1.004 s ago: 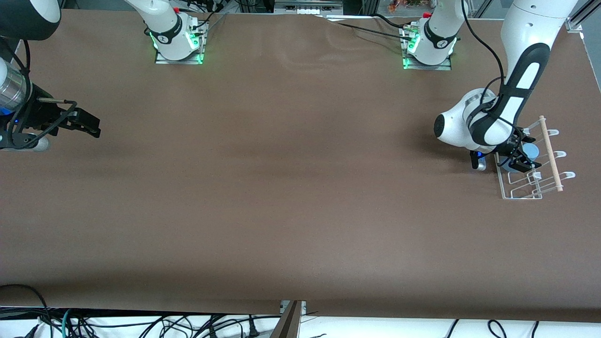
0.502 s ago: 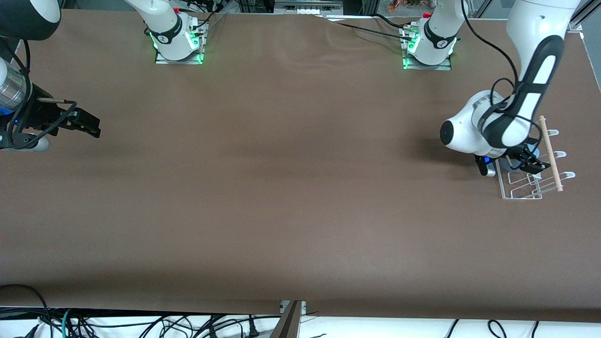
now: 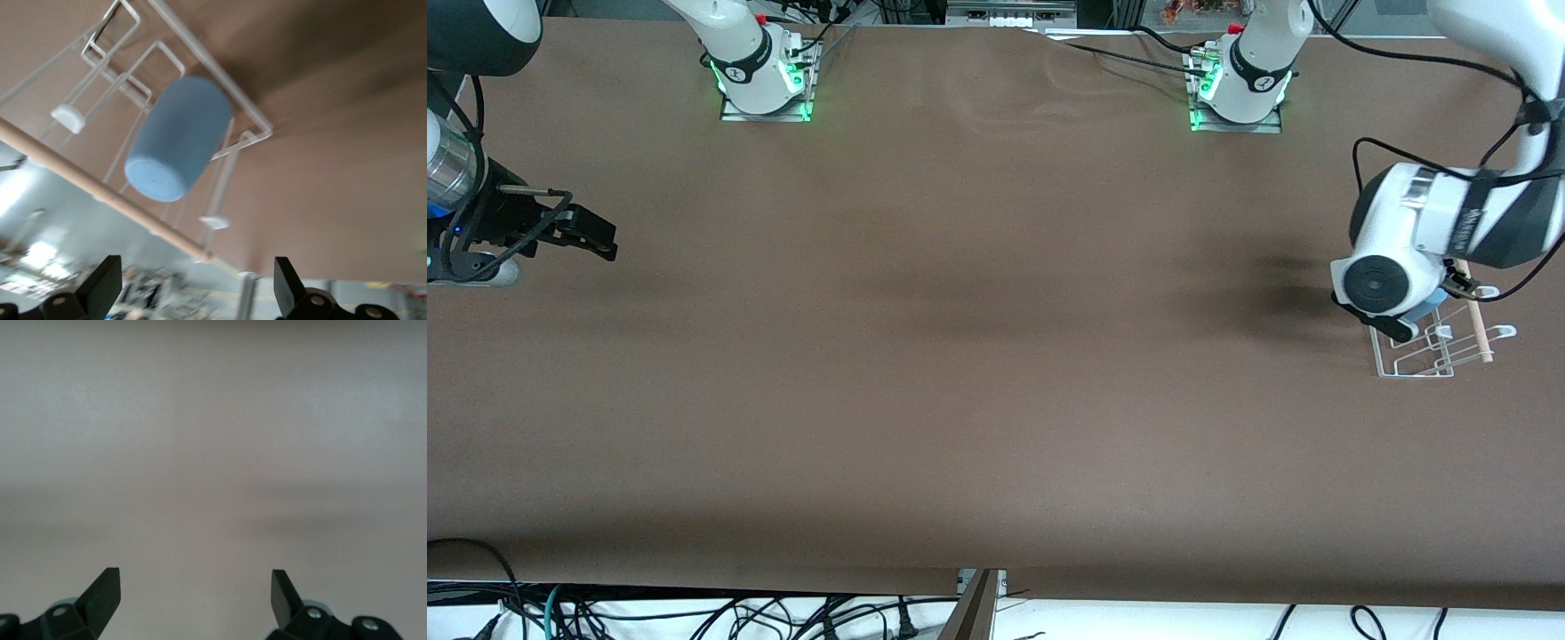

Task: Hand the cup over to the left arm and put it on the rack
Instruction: 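Open the left gripper and raise it away from the rack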

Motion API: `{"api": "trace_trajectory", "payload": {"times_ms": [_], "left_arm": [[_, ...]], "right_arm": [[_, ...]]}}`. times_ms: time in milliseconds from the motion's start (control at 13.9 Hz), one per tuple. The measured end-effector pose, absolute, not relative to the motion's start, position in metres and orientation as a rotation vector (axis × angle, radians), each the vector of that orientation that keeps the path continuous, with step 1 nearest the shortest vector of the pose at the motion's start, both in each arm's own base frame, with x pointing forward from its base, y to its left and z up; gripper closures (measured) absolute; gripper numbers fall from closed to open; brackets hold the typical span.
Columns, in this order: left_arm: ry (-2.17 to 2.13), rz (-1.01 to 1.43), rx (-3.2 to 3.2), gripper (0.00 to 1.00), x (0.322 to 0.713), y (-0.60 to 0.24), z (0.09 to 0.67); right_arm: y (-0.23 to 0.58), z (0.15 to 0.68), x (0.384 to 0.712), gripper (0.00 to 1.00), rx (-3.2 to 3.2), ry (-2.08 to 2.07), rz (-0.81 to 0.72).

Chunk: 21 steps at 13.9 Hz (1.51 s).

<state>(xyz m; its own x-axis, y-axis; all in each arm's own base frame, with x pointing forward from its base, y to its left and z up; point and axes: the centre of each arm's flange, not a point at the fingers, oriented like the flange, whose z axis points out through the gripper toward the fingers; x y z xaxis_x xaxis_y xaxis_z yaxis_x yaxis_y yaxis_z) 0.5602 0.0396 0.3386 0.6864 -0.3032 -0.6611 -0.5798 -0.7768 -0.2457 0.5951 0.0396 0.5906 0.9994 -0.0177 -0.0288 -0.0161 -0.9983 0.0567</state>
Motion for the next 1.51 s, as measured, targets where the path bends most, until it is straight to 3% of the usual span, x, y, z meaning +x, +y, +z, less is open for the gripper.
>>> {"api": "trace_trajectory", "payload": {"times_ms": [359,1004,1506], "left_arm": [[0.288,0.7,-2.9,0.0,0.582,0.003,0.386],[0.215,0.218,-3.079,0.0,0.62,-0.019,0.562],[0.21,0.006,-3.12,0.0,0.612,-0.045,0.57]], "right_arm": [[0.04,0.59,0.595,0.0,3.085,-0.026,-0.046],[0.04,0.59,0.595,0.0,3.085,-0.026,-0.046],[0.04,0.59,0.595,0.0,3.085,-0.026,-0.046]]}}
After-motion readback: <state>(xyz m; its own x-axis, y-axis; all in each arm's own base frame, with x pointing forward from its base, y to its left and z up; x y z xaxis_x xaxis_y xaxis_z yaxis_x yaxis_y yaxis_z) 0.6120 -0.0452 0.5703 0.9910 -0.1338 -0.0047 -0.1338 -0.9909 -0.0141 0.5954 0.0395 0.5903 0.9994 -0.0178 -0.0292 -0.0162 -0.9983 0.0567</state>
